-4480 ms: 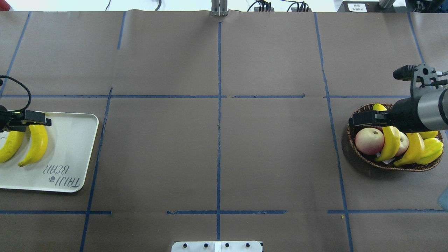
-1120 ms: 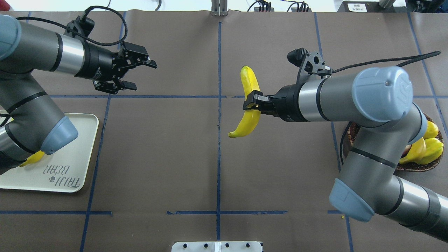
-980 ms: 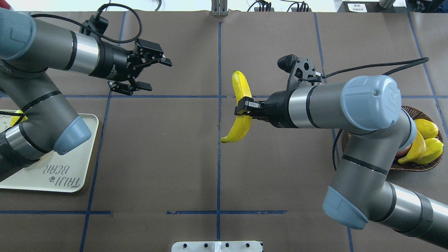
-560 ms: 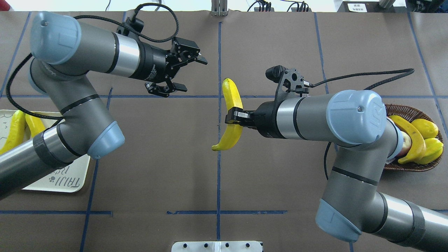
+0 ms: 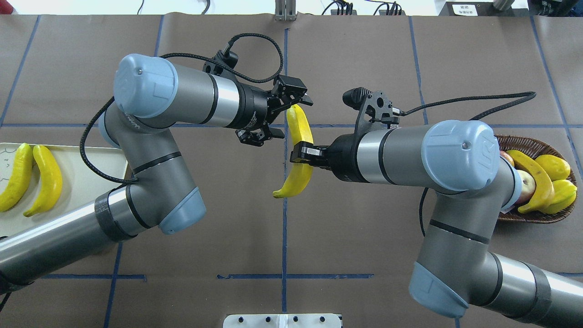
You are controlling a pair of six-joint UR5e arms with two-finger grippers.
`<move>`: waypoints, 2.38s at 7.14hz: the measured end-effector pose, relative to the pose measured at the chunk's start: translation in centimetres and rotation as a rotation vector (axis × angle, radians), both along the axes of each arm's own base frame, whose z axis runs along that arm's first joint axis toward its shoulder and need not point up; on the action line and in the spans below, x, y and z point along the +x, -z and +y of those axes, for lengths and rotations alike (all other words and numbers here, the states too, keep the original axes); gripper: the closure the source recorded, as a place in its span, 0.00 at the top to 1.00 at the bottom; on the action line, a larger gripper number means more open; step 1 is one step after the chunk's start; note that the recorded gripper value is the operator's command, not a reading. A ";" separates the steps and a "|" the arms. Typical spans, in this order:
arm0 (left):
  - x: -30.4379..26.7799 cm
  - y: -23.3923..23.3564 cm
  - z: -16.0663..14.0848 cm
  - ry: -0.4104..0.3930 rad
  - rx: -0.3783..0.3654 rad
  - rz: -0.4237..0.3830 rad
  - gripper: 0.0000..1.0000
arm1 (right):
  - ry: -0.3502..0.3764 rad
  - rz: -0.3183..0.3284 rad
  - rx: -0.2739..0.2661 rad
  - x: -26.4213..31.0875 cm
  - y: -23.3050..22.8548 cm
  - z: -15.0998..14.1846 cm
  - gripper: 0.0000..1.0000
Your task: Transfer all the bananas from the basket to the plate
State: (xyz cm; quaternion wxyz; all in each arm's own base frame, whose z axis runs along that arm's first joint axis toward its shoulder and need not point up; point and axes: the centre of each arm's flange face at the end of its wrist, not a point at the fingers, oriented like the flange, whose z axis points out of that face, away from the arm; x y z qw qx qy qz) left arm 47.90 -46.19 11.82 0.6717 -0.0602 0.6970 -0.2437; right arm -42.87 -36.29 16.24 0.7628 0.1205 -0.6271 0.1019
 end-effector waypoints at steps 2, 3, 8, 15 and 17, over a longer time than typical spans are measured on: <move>0.8 0.1 0.8 -0.012 0.003 0.002 0.00 | 0.000 0.001 0.001 0.0 -0.1 0.0 0.04; 0.8 0.0 0.9 -0.014 0.004 0.001 0.00 | 0.000 0.002 0.002 0.0 -0.1 0.0 0.20; 0.1 -0.6 0.3 0.000 0.007 0.010 0.00 | -0.013 -0.009 0.006 0.6 0.4 0.0 1.00; -16.7 -30.9 1.1 0.023 0.114 -0.465 0.00 | 0.076 0.107 -0.049 15.9 -5.7 -6.0 1.00; -21.3 -39.4 4.3 -0.011 0.176 -0.651 0.80 | 0.105 0.186 -0.019 17.7 -9.3 -6.5 1.00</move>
